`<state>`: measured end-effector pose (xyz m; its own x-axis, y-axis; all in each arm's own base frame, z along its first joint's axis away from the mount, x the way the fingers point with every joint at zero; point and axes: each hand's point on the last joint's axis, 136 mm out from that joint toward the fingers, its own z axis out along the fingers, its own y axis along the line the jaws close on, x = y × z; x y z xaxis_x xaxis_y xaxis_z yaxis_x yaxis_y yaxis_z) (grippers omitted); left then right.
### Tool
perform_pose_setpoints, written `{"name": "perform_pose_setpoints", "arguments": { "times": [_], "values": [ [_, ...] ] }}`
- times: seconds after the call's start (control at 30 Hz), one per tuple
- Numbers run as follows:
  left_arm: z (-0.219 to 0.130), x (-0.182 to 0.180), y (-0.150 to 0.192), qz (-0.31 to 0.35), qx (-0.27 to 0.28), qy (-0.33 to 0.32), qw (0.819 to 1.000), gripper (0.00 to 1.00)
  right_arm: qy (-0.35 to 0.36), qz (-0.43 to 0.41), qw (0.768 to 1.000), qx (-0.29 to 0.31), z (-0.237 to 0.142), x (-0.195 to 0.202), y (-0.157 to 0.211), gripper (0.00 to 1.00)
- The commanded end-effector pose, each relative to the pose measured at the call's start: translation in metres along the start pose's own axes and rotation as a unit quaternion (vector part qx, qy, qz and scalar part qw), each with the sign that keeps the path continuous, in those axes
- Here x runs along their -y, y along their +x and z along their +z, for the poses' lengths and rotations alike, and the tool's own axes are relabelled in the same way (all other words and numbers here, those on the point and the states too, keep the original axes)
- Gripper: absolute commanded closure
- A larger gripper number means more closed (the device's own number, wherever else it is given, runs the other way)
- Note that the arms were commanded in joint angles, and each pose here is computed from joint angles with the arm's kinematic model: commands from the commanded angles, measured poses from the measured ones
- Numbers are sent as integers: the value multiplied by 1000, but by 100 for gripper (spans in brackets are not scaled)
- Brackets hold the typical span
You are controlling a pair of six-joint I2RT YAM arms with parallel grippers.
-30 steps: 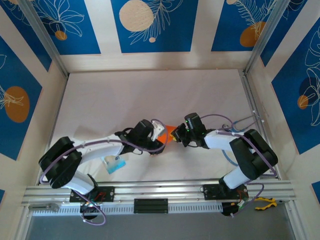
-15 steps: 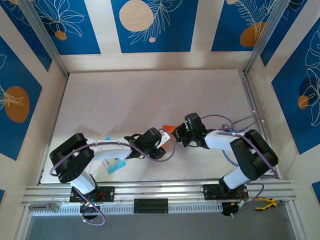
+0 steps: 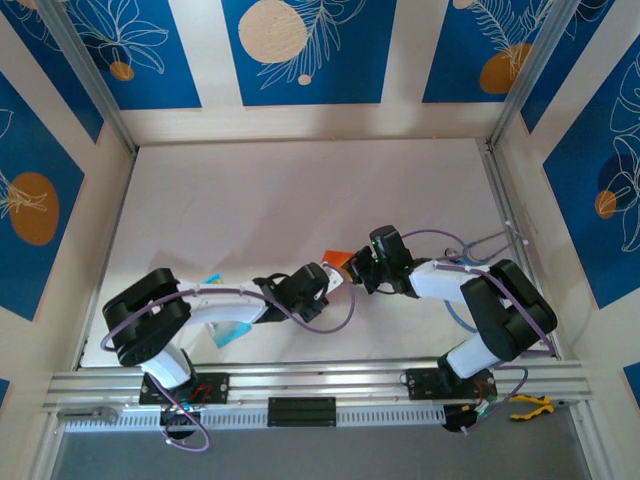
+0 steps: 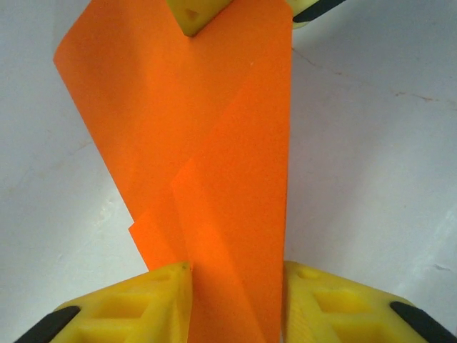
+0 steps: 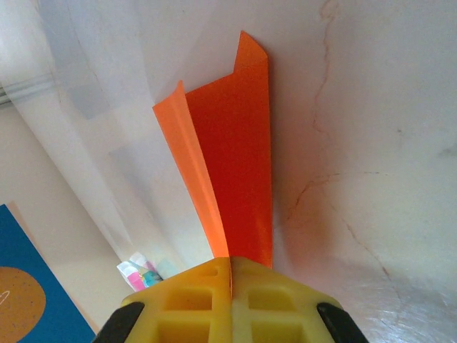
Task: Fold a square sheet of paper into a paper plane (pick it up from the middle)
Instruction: Fold the wing for the fifth time at the center of the table.
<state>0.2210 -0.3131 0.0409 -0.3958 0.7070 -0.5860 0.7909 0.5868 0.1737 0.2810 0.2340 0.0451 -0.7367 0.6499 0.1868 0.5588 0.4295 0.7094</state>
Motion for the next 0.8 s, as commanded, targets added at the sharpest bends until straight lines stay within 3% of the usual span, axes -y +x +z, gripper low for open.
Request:
{"name": "perform_pose_setpoints", "arguments": {
  "times": [0.0,0.27,0.77],
  "values": [
    [-4,-2,-17,20,25,-21,999,63,6,8,1000,0,-4,5,3,98],
    [-9,-1,-24,38,44,-37,998,58,6,9,1000,0,-3,6,3,98],
    [1,3,-17,40,23,-35,998,71,2,10,1000,-4,-4,6,4,98]
  ]
}}
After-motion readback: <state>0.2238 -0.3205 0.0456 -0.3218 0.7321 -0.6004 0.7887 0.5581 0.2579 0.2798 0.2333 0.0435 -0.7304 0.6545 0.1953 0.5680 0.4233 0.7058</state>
